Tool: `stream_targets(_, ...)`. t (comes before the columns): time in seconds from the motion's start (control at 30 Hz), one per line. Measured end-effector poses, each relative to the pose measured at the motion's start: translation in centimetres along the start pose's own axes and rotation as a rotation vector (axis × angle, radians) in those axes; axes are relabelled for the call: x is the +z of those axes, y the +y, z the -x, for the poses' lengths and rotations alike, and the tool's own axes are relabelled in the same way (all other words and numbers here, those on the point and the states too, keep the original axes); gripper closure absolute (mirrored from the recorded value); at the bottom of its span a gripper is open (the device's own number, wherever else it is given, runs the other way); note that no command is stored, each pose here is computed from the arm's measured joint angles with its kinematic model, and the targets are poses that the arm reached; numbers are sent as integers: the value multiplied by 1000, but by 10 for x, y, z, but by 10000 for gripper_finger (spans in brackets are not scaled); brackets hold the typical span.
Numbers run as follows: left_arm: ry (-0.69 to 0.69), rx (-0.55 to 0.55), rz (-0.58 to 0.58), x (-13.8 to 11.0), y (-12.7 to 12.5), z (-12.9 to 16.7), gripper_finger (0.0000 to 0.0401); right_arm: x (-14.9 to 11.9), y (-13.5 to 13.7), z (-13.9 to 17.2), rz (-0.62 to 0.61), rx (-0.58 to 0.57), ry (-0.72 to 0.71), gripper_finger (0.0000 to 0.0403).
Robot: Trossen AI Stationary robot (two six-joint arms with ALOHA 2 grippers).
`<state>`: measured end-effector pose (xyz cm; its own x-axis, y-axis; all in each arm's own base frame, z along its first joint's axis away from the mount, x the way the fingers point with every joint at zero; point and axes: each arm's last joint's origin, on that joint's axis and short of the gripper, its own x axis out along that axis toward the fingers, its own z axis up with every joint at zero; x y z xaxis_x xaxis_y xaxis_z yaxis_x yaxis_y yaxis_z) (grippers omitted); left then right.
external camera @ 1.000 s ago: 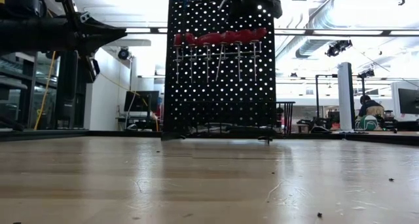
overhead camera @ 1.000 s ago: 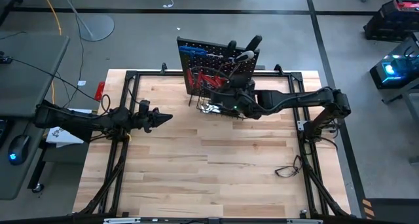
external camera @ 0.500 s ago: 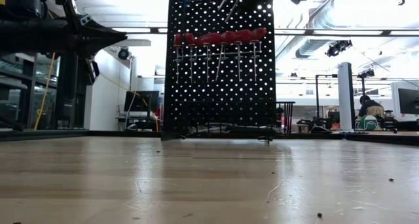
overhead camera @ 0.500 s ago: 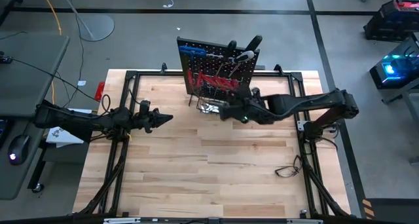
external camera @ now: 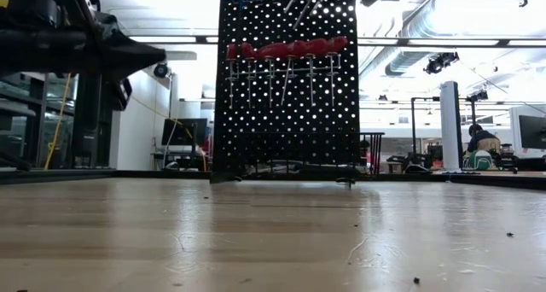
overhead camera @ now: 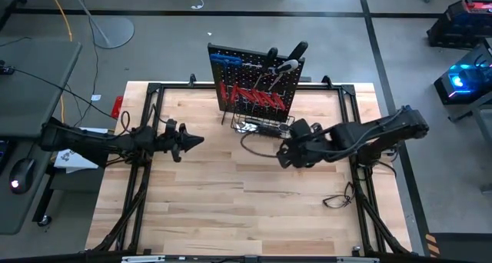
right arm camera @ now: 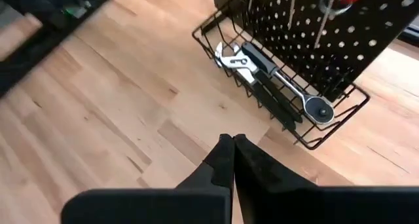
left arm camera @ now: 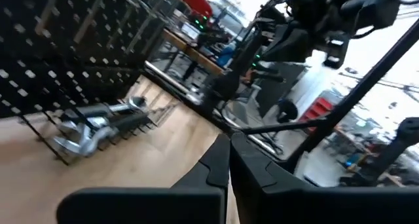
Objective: Hang tools onto peg board
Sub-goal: Put the safety goggles into the wire basket on the peg board
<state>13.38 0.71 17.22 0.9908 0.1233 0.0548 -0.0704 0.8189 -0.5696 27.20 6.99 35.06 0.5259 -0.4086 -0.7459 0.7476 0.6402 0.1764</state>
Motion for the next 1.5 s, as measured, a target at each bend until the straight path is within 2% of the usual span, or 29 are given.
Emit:
stream_targets(0.1, -19, 24, -38, 3, 3, 0, 401, 4, -10, 13, -24, 31, -18, 403)
stream_targets(0.2, -44, 46, -49, 6, 7, 0, 401, -3, -27, 17, -67, 50, -26, 403)
stream_targets(0.33, -49, 60, -81, 7, 9, 0, 401, -30, -46, 9, -171, 207, -65, 403)
stream_targets(0.5, -51, 65, -120, 7, 9, 0, 401, -69, -66, -37, -189, 460, -160, 403)
stream_targets(0.63, -51, 65, -113, 7, 9, 0, 401, -88, -89, -81, -70, 605, -268, 403)
stream_targets(0.77, -50, 66, -114, 7, 9, 0, 401, -107, -122, -109, -88, 613, -331, 403)
stream_targets(0.9, -50, 68, -114, 7, 9, 0, 401, -126, -149, -120, -91, 664, -394, 403)
stream_targets(0.97, -45, 71, -114, 7, 10, 0, 401, -133, -157, -123, -31, 690, -397, 403)
stream_targets(1.1, -37, 76, -114, 6, 10, 0, 401, -151, -168, -131, 179, 653, -346, 403)
stream_targets(1.27, -26, 82, -114, 5, 11, 0, 401, -153, -166, -132, 260, 691, -297, 403)
stream_targets(1.33, -27, 82, -114, 5, 11, 0, 401, -153, -165, -130, 223, 747, -264, 403)
stream_targets(1.43, -25, 83, -114, 5, 11, 0, 401, -148, -155, -121, 164, 916, -160, 403)
stream_targets(1.5, -25, 83, -114, 5, 11, 0, 401, -138, -141, -110, 194, 1000, -84, 403)
